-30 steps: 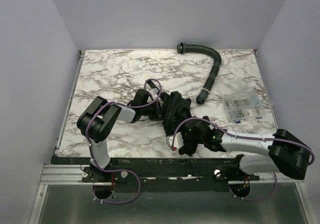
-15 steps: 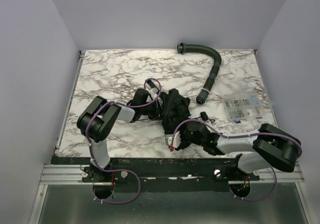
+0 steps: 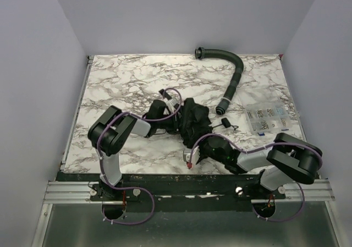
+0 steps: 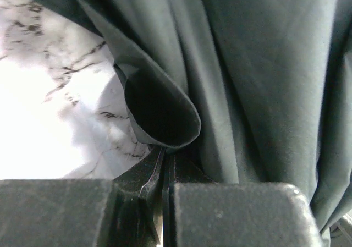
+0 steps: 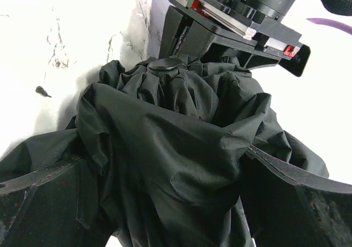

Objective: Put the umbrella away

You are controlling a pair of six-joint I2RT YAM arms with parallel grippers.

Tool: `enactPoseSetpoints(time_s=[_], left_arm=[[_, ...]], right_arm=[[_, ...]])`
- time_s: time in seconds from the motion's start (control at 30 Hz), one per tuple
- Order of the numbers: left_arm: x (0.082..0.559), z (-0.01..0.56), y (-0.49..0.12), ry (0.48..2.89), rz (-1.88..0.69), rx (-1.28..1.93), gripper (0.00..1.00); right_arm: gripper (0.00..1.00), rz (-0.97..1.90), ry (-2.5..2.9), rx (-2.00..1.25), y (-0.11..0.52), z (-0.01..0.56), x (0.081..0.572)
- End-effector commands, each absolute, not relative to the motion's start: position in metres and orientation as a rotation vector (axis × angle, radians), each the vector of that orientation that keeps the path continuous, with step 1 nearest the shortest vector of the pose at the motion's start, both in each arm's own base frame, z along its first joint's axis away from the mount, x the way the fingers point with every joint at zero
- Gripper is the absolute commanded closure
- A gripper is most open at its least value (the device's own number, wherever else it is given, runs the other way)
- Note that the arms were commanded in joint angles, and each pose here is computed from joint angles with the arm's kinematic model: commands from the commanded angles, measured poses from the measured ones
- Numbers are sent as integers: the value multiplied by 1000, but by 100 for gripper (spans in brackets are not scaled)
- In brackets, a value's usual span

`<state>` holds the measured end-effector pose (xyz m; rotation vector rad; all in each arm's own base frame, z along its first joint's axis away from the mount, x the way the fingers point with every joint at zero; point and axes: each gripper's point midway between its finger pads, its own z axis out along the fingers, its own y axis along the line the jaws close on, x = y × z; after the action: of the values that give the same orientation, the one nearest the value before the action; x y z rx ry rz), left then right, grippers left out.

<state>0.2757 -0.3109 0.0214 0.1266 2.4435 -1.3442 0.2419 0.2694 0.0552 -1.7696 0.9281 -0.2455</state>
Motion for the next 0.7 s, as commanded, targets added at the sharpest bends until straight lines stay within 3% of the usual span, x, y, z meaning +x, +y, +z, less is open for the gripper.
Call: enactPoseSetpoints(time_s=[0.0, 0.1, 0.23, 0.33, 0.53, 0.67], left_arm=[[202, -37, -298, 2749, -1329, 213, 96], [198, -34, -299, 2746, -1341, 244, 96], [197, -25, -299, 2718, -1352, 261, 94], [201, -13, -297, 2691, -1349, 249, 87], [229, 29, -277, 2536, -1361, 84, 73], [241, 50, -257, 2449, -1328, 11, 56]], right_arm=[[3, -264, 1021, -1965, 234, -4, 231], [11, -231, 1079, -2003, 232, -16, 232], [36, -140, 1222, -2050, 229, -28, 234], [46, -85, 1249, -2087, 224, -36, 229], [50, 60, 1328, -2101, 217, -35, 217], [50, 140, 1340, -2116, 219, -33, 209]])
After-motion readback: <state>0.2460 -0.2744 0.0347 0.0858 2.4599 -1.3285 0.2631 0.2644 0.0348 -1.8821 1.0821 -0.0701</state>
